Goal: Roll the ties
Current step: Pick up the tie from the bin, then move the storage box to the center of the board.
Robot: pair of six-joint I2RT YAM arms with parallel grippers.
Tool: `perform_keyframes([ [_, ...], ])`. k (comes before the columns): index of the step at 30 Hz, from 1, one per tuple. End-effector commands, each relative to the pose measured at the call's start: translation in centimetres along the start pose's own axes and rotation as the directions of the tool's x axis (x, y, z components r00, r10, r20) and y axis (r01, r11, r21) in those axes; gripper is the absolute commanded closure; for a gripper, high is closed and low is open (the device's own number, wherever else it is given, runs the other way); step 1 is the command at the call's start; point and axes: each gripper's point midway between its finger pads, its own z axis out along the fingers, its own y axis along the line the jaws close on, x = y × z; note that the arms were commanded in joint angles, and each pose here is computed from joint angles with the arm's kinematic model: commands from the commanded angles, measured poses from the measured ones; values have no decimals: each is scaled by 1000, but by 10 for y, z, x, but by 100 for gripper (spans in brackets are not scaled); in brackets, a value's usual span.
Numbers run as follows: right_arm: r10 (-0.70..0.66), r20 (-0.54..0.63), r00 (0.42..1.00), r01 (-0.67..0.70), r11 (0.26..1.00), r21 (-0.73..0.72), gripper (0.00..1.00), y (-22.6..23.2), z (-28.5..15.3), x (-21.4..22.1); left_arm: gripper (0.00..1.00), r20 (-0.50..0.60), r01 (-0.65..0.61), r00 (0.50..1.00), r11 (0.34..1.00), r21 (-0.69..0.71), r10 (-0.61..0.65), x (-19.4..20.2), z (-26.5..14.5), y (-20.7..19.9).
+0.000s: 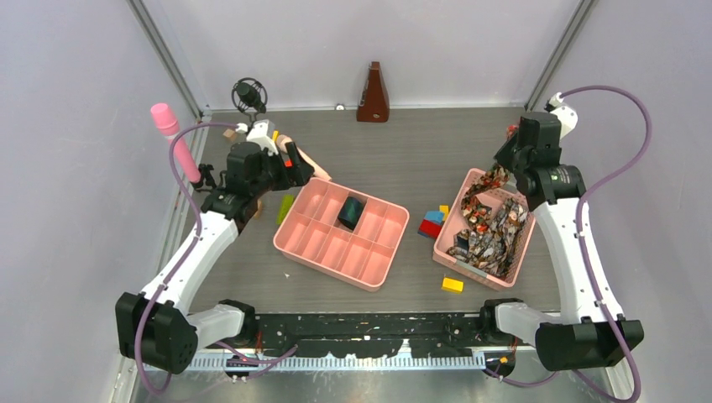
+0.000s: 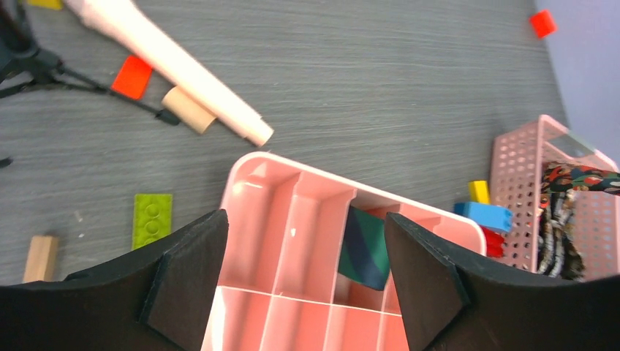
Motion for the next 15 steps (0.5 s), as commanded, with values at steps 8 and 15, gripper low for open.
perform_keyframes([
  [8, 83, 198, 977, -10, 940, -341, 100, 75, -63, -85, 17, 121, -152, 986, 927, 342, 117, -39, -21, -93],
  [15, -8, 236, 972, 124, 867, -482, 100, 141, -103, -86, 21, 11, -142, 989, 954, 265, 144, -16, -23, -88],
])
